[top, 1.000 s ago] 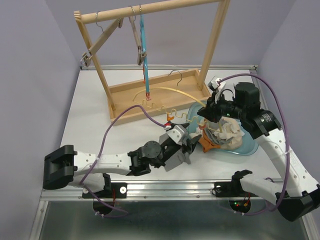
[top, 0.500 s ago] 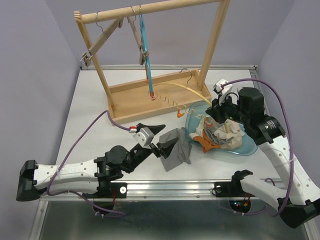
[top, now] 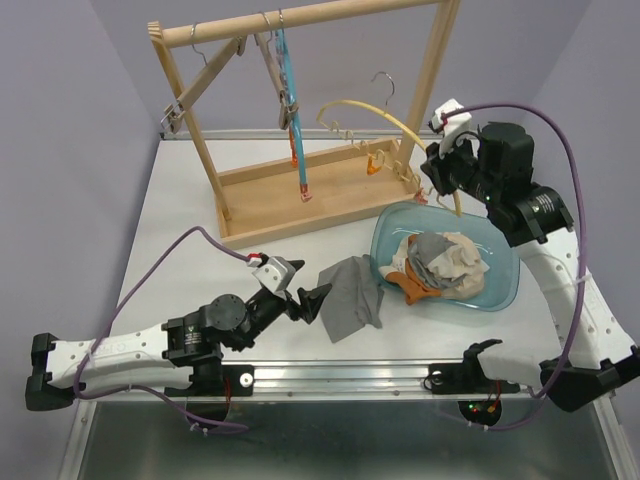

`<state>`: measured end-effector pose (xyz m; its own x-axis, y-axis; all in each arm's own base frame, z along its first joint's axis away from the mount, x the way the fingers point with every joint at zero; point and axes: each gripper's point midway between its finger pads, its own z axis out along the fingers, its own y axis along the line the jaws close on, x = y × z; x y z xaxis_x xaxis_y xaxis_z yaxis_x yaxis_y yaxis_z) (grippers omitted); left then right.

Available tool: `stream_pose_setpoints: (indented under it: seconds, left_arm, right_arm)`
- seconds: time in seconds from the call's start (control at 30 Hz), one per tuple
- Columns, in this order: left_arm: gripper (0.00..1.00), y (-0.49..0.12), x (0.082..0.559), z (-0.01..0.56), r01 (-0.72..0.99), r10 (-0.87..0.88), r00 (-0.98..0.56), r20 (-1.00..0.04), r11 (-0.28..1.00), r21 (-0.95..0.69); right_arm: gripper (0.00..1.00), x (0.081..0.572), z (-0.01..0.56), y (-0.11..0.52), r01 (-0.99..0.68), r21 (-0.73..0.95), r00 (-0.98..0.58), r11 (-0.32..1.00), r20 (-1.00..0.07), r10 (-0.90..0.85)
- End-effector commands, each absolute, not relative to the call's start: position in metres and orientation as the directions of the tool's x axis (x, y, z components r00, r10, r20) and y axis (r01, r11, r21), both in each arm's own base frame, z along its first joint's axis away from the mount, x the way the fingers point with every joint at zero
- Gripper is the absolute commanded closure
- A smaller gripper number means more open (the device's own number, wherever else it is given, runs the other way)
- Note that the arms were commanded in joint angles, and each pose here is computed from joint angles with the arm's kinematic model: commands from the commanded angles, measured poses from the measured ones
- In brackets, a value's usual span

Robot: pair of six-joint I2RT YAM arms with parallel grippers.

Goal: Remove the underwear clipped to the hanger
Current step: Place the hanger at the clothesline.

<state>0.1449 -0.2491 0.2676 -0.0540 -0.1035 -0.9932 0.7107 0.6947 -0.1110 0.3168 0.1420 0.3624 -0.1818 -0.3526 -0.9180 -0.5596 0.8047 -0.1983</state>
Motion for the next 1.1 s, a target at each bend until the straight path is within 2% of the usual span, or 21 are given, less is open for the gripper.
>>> stream_pose_setpoints:
  seconds: [0.0, 0.37, 0.73, 1.07]
  left_arm:
    - [0.16, -0.243, 0.146, 0.261, 0.689, -0.118, -0.093, -0.989, 0.709, -0.150]
    - [0.16, -0.243, 0.143, 0.253, 0.697, -0.137, -0.113, -0.984, 0.695, -0.176]
    - [0.16, -0.237, 0.142, 0.252, 0.690, -0.177, -0.122, -0.977, 0.692, -0.212]
    - [0.16, -0.231, 0.140, 0.250, 0.684, -0.217, -0.135, -0.967, 0.685, -0.249]
  right_arm:
    - [0.99, 0.341, 0.452, 0.139, -0.466, -0.284, 0.027, 0.838, -0.951, -0.307]
    - [0.99, 0.364, 0.525, 0.151, -0.434, -0.274, 0.159, 0.858, -0.961, -0.227]
    - [0.99, 0.411, 0.535, 0.176, -0.445, -0.198, 0.166, 0.873, -0.977, -0.137]
    - [0.99, 0.436, 0.511, 0.197, -0.457, -0.188, 0.118, 0.869, -0.982, -0.150]
